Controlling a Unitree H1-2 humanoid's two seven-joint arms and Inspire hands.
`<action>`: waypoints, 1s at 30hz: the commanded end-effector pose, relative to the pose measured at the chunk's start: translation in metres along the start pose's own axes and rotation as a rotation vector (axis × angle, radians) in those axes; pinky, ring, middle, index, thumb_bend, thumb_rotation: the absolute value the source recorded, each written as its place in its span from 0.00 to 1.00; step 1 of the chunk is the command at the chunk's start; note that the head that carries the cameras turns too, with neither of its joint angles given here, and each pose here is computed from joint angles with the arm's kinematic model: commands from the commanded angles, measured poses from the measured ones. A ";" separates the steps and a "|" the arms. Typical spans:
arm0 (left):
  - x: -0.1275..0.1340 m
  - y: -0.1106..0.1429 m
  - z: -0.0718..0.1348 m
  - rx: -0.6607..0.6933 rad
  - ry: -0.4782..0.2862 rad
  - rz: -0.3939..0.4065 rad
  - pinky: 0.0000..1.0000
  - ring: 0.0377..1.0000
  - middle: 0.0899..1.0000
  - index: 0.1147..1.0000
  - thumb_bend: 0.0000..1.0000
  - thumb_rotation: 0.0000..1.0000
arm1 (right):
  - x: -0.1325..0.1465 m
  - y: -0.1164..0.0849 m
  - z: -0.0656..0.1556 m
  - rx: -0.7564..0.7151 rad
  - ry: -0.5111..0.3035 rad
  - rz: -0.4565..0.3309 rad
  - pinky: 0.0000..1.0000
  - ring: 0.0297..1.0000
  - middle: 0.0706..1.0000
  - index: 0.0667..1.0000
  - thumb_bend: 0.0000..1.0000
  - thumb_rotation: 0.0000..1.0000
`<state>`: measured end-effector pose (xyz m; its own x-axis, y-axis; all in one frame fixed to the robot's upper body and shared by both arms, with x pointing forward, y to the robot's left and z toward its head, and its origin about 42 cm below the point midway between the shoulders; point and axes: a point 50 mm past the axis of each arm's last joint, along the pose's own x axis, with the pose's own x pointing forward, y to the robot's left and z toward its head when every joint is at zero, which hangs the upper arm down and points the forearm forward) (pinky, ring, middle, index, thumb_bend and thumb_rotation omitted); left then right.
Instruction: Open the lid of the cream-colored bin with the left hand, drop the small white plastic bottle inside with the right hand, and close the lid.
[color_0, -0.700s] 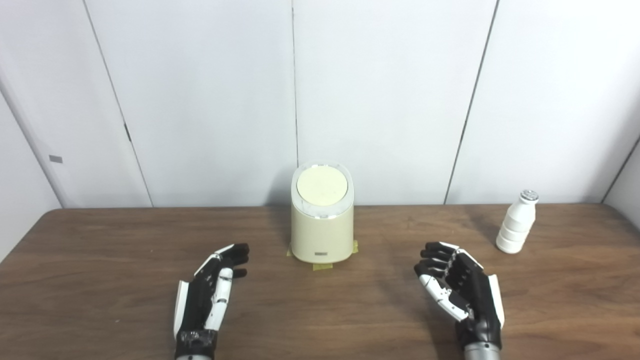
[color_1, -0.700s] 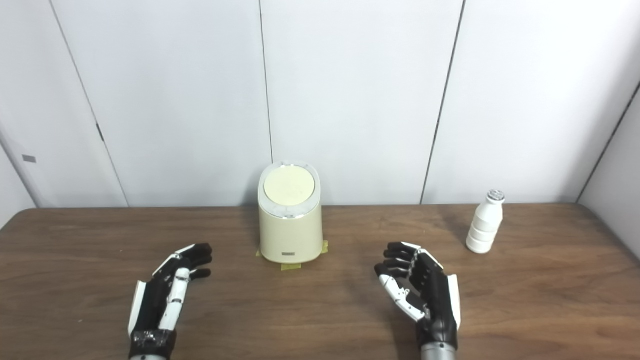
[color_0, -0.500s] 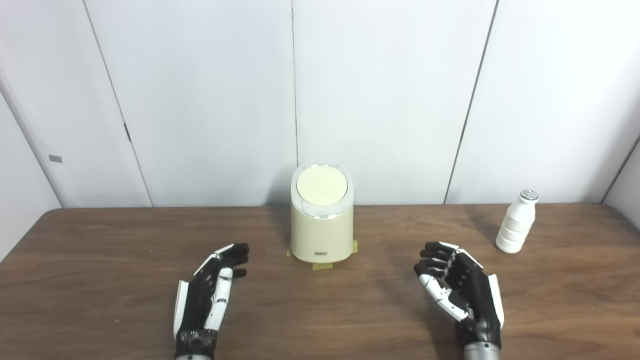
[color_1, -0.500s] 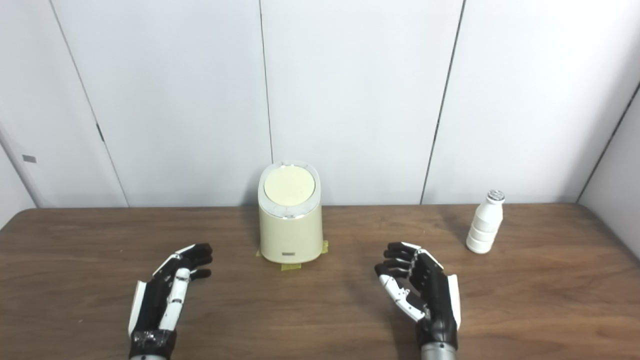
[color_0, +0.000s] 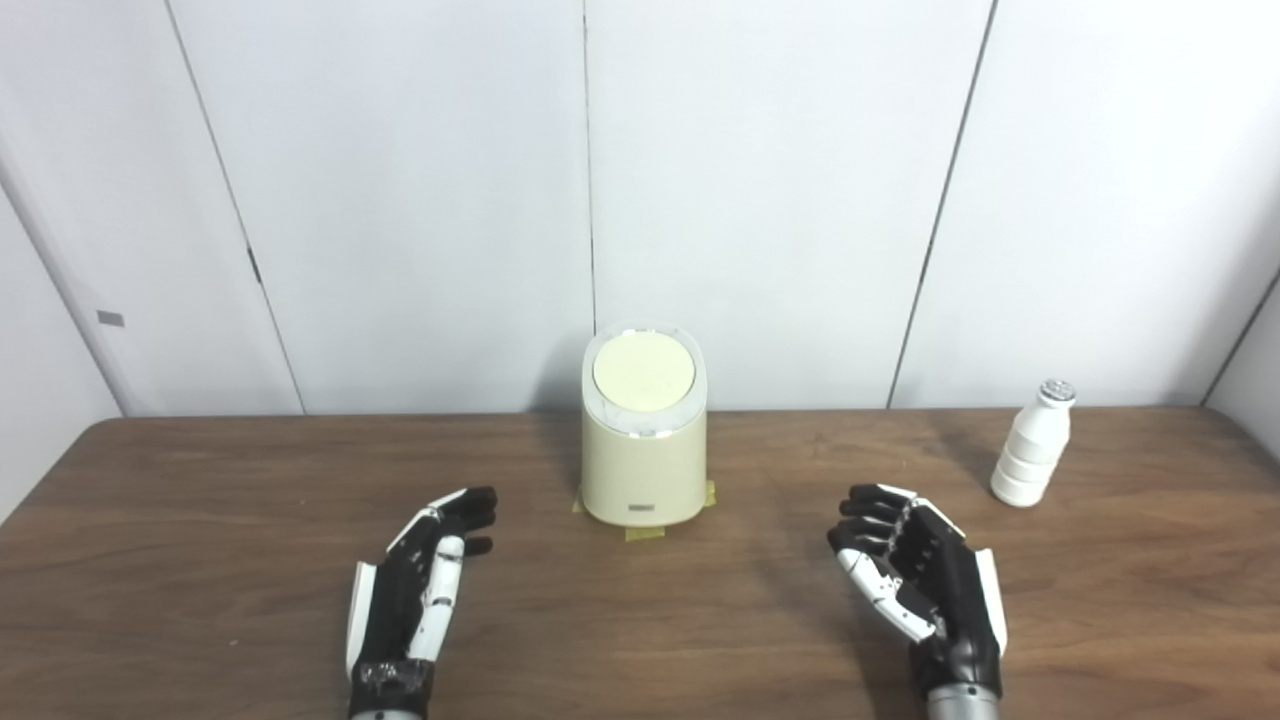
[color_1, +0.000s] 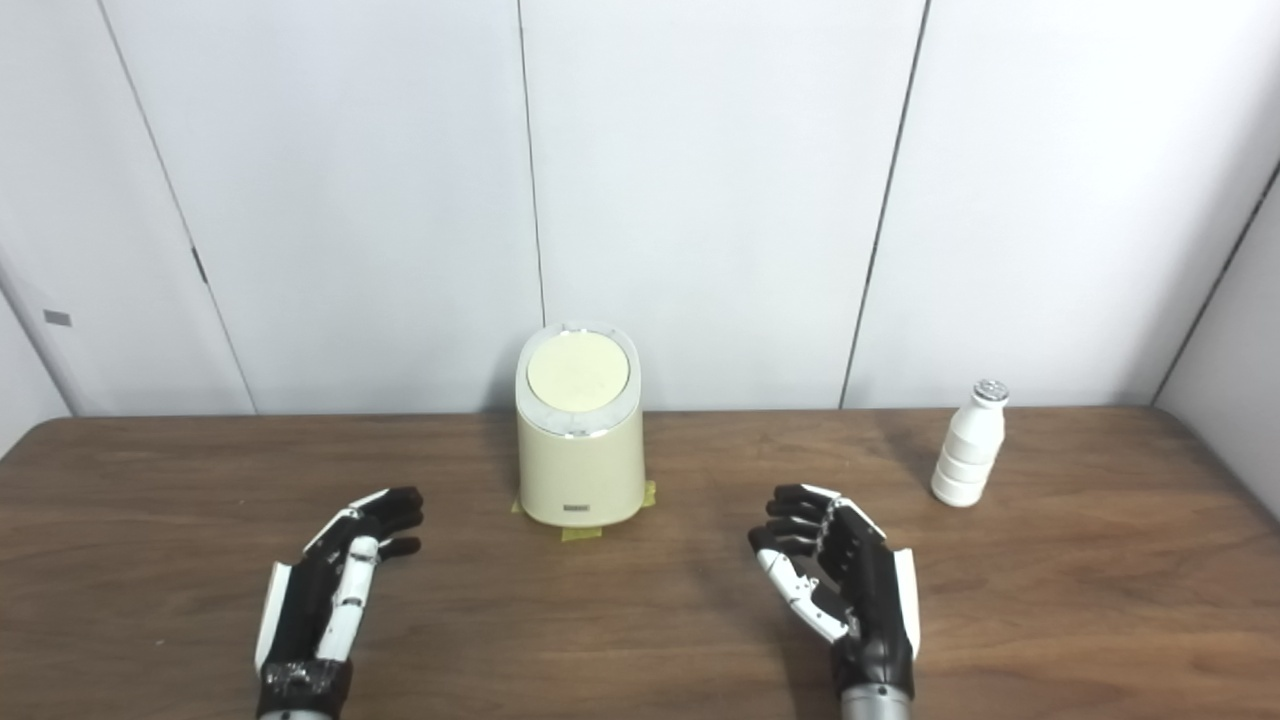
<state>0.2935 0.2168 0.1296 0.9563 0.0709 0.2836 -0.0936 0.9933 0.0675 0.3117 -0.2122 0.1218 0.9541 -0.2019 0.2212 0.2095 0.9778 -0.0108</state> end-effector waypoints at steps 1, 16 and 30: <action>0.001 -0.002 0.003 -0.017 -0.037 0.009 0.71 0.75 0.74 0.69 0.19 0.72 | 0.007 -0.002 -0.001 -0.007 -0.047 0.004 0.50 0.57 0.58 0.57 0.28 0.20; 0.040 -0.005 0.063 -0.088 -0.136 -0.037 0.95 0.98 0.98 0.98 0.54 0.56 | 0.009 0.002 -0.006 -0.014 -0.049 0.006 0.49 0.56 0.57 0.57 0.27 0.19; 0.099 -0.023 0.133 0.008 -0.183 -0.052 1.00 1.00 1.00 1.00 0.57 0.48 | 0.009 0.006 -0.009 0.009 -0.030 -0.005 0.51 0.56 0.57 0.56 0.28 0.15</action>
<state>0.3482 0.1949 0.2563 0.9290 0.0094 0.3700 -0.0399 0.9964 0.0749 0.3201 -0.2082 0.1221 0.9458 -0.2067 0.2505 0.2155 0.9765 -0.0077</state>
